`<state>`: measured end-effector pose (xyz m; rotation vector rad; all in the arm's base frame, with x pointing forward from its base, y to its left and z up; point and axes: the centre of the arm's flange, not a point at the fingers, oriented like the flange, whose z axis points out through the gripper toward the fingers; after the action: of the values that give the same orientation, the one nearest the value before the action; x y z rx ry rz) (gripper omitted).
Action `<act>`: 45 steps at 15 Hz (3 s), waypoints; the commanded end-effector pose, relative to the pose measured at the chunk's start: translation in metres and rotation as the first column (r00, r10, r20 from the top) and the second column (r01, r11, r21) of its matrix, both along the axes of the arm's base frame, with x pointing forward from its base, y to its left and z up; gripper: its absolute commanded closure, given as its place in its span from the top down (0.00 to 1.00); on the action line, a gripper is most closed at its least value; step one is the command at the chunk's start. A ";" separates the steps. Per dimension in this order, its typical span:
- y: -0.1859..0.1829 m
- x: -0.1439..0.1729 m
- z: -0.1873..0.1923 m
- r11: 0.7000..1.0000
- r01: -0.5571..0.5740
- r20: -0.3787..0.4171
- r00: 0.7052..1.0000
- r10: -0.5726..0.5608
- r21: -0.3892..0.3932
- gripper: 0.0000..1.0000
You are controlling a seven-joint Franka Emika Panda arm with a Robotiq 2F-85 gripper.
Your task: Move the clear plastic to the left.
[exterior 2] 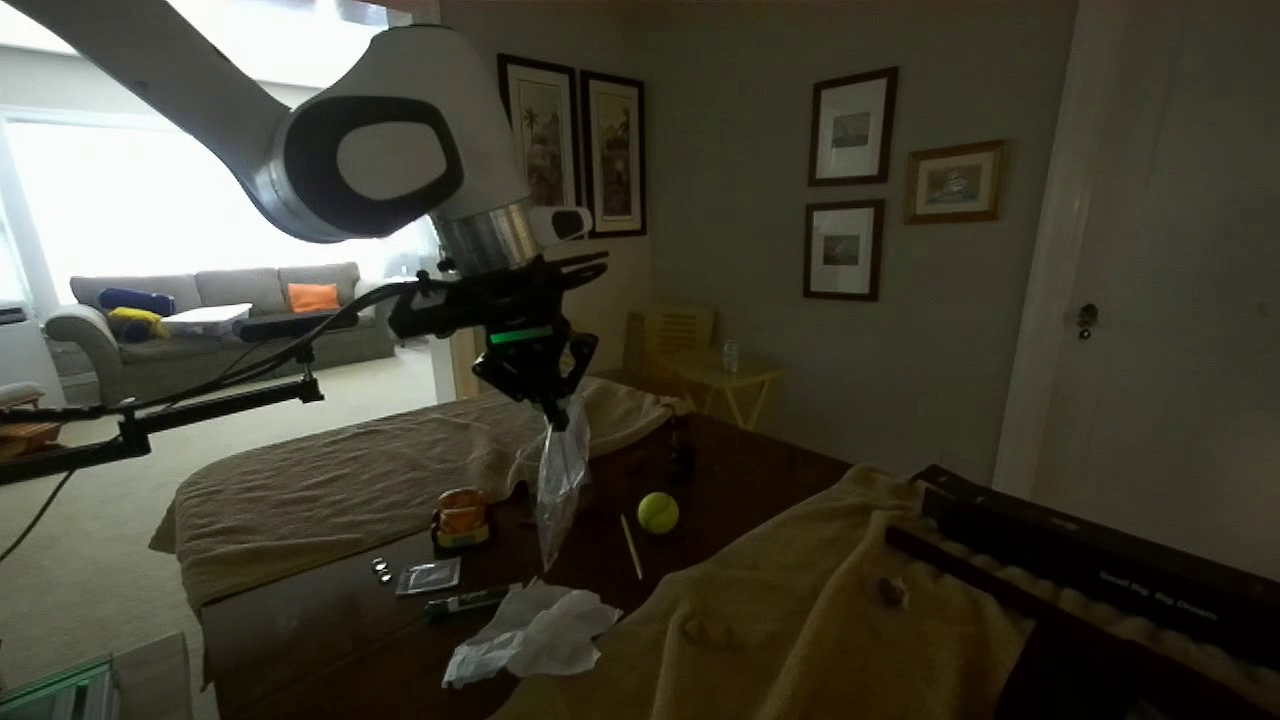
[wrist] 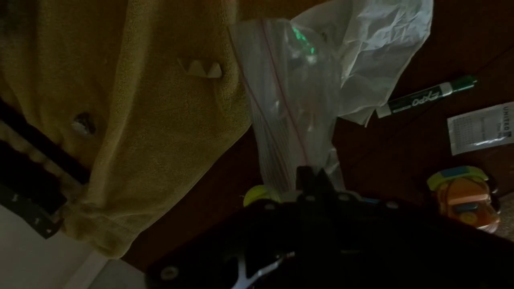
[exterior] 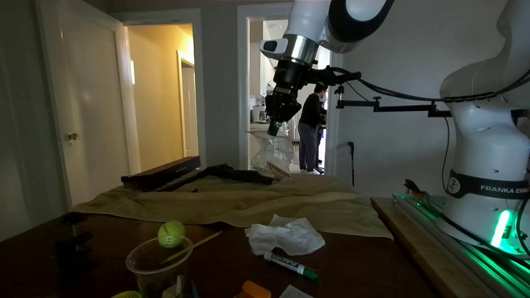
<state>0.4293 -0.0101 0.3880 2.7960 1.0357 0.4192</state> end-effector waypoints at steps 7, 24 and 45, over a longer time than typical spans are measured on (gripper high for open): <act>0.030 0.076 -0.010 0.984 -0.175 0.133 0.975 0.179 -0.040 0.00; 0.120 0.175 -0.109 0.929 -0.363 0.149 0.917 0.371 -0.079 0.00; 0.154 0.200 -0.147 0.996 -0.038 0.210 0.976 0.054 -0.083 0.00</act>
<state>0.6255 0.1339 0.2470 2.6085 1.0073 0.6374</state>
